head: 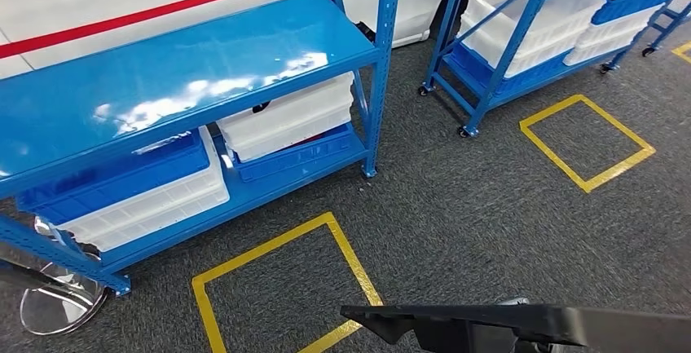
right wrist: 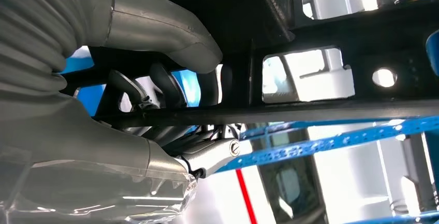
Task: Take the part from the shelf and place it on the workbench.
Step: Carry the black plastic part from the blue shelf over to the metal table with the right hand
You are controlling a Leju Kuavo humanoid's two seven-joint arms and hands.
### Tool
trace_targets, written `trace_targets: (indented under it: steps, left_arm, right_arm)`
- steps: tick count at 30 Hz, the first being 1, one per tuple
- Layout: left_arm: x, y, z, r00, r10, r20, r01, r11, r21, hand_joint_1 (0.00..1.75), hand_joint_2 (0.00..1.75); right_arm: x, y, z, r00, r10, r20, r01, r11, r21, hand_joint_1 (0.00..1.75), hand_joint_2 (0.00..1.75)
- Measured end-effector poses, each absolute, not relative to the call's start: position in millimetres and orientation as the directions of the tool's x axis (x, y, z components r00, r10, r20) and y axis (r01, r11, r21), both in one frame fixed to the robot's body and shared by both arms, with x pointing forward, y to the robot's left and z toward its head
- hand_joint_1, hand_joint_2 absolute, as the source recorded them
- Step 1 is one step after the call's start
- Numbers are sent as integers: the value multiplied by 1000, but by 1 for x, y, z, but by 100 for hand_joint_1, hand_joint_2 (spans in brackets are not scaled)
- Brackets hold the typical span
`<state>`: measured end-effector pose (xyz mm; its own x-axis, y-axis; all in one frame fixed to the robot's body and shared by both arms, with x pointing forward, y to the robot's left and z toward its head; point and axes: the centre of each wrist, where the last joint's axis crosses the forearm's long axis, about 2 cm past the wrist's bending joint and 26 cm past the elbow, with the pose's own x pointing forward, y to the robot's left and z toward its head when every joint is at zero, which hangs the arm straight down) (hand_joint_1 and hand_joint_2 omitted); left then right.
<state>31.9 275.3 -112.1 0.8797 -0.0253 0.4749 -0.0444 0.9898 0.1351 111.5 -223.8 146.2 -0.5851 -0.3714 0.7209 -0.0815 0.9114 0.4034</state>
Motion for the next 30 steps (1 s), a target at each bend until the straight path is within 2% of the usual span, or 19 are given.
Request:
trace_targets:
  steps: [30]
  left_arm:
    - [24, 281, -113, 892, -46, 450, -4, 994, 109, 0, 0]
  right_arm:
    - [108, -219, 148, -601, -301, 741, -34, 935, 352, 175, 175]
